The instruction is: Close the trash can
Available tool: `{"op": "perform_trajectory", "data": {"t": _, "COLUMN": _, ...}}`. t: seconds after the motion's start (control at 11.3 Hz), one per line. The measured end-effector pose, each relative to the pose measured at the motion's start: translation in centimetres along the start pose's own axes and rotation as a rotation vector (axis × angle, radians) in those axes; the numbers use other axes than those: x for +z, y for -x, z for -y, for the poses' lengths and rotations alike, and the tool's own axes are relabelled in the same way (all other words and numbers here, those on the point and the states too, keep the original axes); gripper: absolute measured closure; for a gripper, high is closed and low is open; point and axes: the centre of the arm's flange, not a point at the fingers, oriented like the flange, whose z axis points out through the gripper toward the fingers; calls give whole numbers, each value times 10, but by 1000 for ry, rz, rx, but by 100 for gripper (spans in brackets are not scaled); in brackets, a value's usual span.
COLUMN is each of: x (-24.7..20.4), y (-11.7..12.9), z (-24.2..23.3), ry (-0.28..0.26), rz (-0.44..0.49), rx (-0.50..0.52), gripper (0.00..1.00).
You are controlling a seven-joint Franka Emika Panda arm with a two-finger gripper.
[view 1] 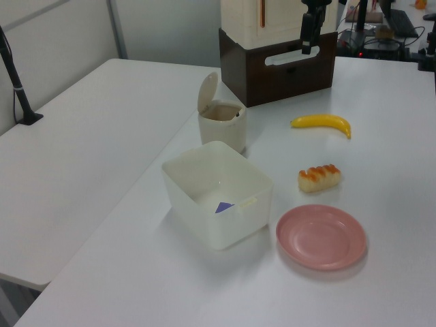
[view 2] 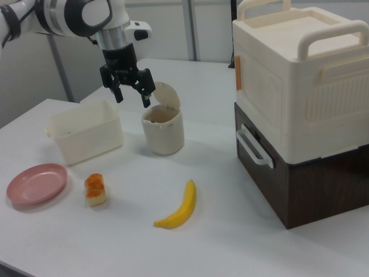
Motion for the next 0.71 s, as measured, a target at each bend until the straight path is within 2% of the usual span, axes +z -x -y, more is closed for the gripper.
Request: {"op": "perform_trajectory", "data": {"t": 0.71, "x": 4, "y": 0, "z": 0, "ry": -1, "rz": 8, "rx": 4, "gripper": 0}}
